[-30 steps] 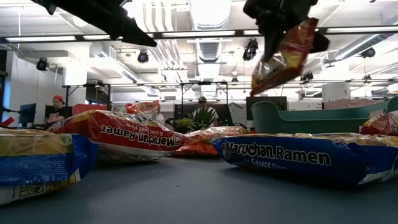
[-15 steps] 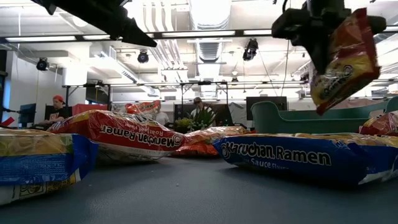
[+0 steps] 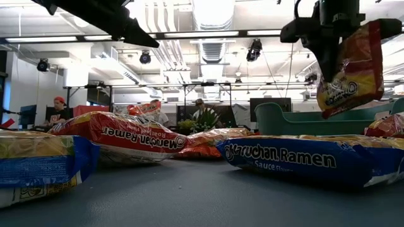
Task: Sort Maruchan noodles
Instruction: Put the red noodle pack into the green bin
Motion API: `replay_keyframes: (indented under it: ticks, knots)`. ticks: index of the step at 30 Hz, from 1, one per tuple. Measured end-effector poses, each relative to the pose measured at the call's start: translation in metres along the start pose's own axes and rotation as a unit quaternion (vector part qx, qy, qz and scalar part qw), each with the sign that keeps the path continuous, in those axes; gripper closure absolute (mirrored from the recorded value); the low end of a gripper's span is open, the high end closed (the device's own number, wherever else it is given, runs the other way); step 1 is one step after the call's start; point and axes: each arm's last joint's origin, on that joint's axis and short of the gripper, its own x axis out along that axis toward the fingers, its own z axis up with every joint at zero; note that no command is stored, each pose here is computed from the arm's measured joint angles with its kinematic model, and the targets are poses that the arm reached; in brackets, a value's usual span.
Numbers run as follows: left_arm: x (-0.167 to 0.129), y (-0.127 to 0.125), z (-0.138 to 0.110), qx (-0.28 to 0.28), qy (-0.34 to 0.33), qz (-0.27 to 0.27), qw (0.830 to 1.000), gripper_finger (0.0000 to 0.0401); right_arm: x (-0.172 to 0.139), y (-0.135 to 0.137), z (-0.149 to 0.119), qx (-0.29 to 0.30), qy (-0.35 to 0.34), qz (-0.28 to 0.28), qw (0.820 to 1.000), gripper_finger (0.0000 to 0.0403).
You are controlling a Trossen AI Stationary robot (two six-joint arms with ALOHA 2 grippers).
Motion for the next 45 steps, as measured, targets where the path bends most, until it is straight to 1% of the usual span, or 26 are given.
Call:
replay_keyframes:
  ticks: [11,20,33,36,42,45]
  knots:
    - [0.000,0.000,0.000,0.000,0.000,0.000,1.000,0.0401,0.018,-0.007,-0.002,-0.003,-0.002,-0.030,1.000,0.0262]
    - [0.000,0.000,0.000,0.003,0.000,0.000,1.000,0.0401,0.031,-0.006,-0.004,-0.009,-0.001,-0.019,1.000,0.0252]
    - [0.000,0.000,0.000,0.003,0.000,0.000,1.000,0.0401,0.032,-0.007,-0.004,-0.024,0.000,-0.023,0.999,0.0250]
    - [0.000,0.000,0.000,0.004,0.000,0.000,1.000,0.0401,0.032,-0.007,-0.004,-0.040,0.006,-0.023,0.999,0.0250]
    - [0.000,0.000,0.000,0.004,0.000,0.000,1.000,0.0401,0.032,-0.007,-0.005,-0.032,0.020,-0.023,0.999,0.0254]
    - [0.000,0.000,0.000,0.004,0.000,0.000,1.000,0.0401,0.032,-0.007,-0.005,-0.027,0.021,-0.024,0.999,0.0247]
